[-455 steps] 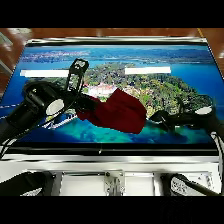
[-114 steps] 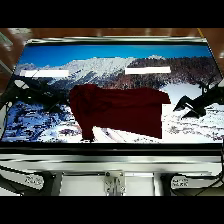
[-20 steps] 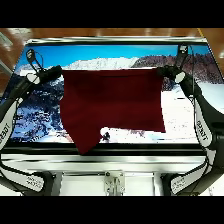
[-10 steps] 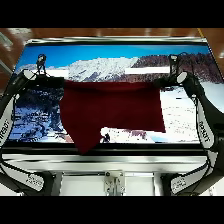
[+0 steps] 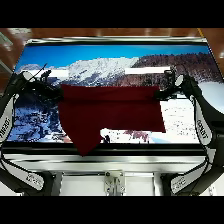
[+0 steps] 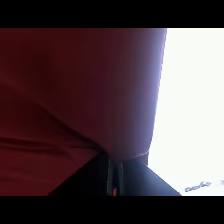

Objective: Fold the shirts.

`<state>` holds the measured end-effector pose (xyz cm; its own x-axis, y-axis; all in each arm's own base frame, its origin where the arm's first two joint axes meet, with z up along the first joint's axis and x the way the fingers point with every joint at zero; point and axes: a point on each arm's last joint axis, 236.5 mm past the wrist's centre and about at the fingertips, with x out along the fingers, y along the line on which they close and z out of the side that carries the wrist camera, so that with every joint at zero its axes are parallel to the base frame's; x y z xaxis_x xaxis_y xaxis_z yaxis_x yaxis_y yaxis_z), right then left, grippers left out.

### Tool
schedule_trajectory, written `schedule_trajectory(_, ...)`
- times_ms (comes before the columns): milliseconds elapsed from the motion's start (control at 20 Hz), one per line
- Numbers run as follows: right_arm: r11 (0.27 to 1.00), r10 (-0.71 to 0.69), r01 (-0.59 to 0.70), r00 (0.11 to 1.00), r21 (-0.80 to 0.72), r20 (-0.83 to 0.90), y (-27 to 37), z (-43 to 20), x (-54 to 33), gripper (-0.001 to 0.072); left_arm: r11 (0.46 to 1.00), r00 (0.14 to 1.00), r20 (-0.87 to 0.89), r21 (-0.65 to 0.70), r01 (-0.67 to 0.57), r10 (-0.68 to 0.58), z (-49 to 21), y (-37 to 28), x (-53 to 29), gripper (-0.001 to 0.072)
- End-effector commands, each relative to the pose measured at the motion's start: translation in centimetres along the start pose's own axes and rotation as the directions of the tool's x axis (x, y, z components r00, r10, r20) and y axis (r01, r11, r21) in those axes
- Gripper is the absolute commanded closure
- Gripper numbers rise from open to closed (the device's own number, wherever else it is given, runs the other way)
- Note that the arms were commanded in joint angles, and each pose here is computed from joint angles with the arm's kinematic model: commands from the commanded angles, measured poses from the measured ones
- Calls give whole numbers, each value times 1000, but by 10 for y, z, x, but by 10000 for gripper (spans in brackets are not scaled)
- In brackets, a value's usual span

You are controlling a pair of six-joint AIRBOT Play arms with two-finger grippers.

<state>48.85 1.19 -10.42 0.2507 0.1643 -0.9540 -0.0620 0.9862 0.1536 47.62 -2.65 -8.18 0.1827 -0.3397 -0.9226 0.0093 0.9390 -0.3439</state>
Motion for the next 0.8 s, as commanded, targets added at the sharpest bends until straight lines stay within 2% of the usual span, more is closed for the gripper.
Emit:
schedule_trajectory(0, 1000, 0, 1, 1000, 14, -24, -1, -6, -2, 283, 998, 996, -66, -21, 53, -54, -15, -9, 1, 153)
schedule_trajectory(50, 1000, 0, 0, 998, -9, -59, 0, -14, -10, 96, 998, 992, -110, -21, 57, -59, -24, -8, -5, 52)
schedule_trajectory(100, 999, -23, 19, 996, -50, -88, -4, -22, -20, 90, 998, 985, -158, -28, 63, -66, -33, -5, -14, 55)
schedule_trajectory(150, 994, -78, 67, 987, -84, -142, -15, -35, -34, 90, 996, 976, -204, -44, 76, -83, -43, -2, -26, 103)
schedule_trajectory(200, 983, -159, 137, 968, -126, -193, -33, -49, -52, 90, 994, 963, -251, -65, 90, -103, -55, 4, -41, 211)
schedule_trajectory(300, 975, -217, 193, 934, -111, -284, -61, -76, -88, 91, 986, 943, -305, -129, 102, -137, -81, 15, -71, 208)
schedule_trajectory(350, 987, -162, 158, 937, -38, -309, -64, -89, -101, 93, 983, 940, -308, -149, 105, -147, -93, 20, -81, 191)
schedule_trajectory(500, 975, 126, -79, 966, 208, -224, -49, -109, -120, 93, 960, 949, -255, -254, 121, -187, -140, 22, -80, 49)
schedule_trajectory(600, 941, 238, -184, 957, 285, -168, -44, -125, -128, 93, 953, 955, -221, -270, 134, -197, -172, 18, -60, 48)
schedule_trajectory(750, 919, 267, -197, 948, 341, -171, -46, -154, -129, 93, 907, 933, -155, -329, 262, -325, -197, -14, -31, 52)
